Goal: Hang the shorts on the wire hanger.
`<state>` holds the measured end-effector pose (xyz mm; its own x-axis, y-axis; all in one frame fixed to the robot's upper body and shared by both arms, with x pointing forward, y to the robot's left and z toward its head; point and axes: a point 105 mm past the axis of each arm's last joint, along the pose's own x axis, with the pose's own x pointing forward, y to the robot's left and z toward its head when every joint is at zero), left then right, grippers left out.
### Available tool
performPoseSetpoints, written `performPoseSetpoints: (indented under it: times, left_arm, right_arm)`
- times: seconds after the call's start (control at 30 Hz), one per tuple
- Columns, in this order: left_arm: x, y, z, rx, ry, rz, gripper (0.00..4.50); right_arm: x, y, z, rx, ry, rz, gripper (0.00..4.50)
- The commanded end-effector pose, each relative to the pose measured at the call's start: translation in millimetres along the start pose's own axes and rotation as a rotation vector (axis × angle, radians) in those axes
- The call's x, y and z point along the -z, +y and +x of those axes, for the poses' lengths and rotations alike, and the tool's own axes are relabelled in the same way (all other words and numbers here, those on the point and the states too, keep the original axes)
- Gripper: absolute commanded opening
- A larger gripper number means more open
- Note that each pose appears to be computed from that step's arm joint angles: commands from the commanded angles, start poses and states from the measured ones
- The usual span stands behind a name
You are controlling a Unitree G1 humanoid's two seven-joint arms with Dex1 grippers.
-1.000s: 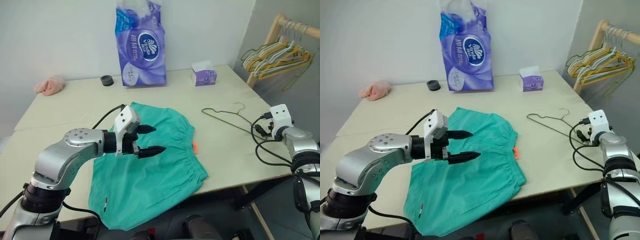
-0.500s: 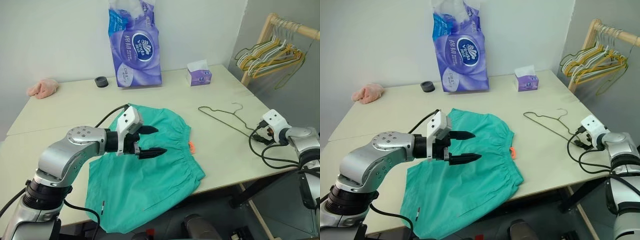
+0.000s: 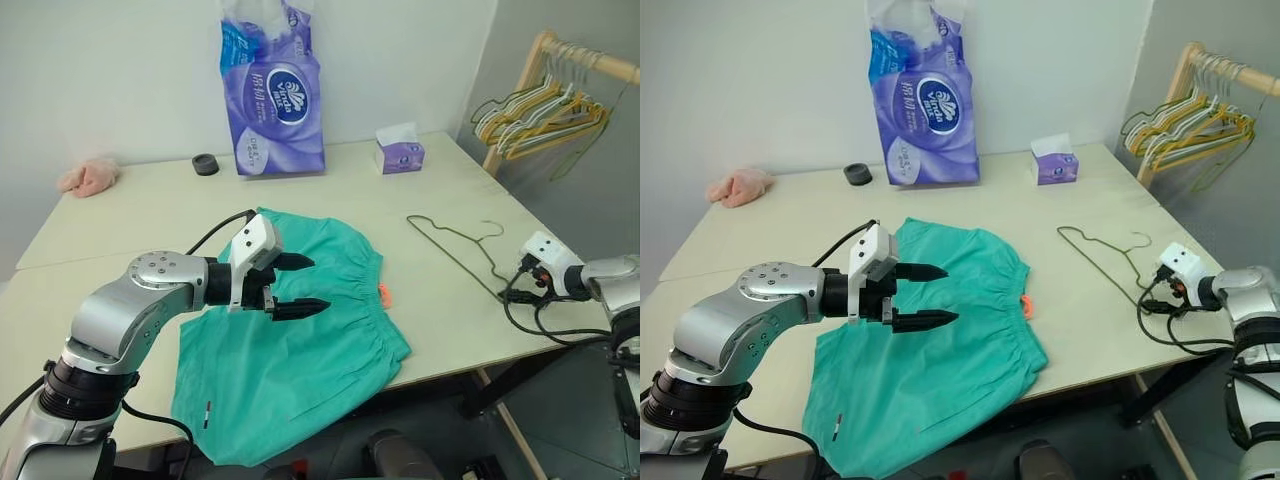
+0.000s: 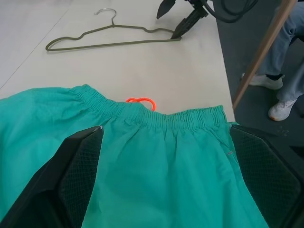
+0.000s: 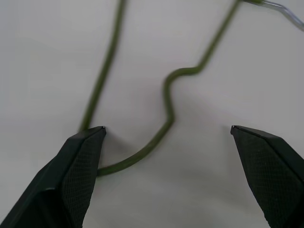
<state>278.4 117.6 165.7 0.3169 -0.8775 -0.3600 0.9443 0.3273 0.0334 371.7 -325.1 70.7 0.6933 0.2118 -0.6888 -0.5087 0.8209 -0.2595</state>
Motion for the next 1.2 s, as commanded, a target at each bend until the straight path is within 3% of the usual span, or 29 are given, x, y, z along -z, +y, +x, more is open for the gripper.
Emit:
performPoseSetpoints:
  times: [0.03,0.13,0.33,0.37,0.43,0.63,0.8,1.0,1.2]
  left_arm:
    - [-10,4,-3,-0.019,-0.03,0.041,4.48]
    - [-11,5,-2,-0.022,-0.037,0.044,4.48]
    - [-11,4,-2,-0.018,-0.04,0.046,4.48]
    - [-11,3,-3,-0.017,-0.041,0.047,4.5]
    - [-12,3,-3,-0.015,-0.043,0.048,4.5]
    - [-13,4,-4,-0.02,-0.048,0.051,4.5]
    - [-13,5,-6,-0.028,-0.047,0.053,4.5]
    - [-13,11,-9,-0.063,-0.053,0.045,4.5]
    - [-15,33,-20,-0.179,-0.084,0.016,4.5]
  right_arm:
    - [-4,-12,7,0.145,-0.049,0.188,4.5]
    - [0,-5,16,0.142,-0.05,0.28,4.5]
    - [8,10,25,0.088,-0.001,0.279,4.5]
    - [11,12,26,0.076,0.016,0.283,4.33]
    - [18,21,29,0.033,0.055,0.276,3.93]
    - [25,38,37,-0.035,0.11,0.246,1.8]
    - [22,43,42,-0.025,0.089,0.34,0.04]
    - [-10,30,38,0.023,-0.037,0.361,0.04]
    - [-70,32,23,-0.011,-0.249,0.092,0.04]
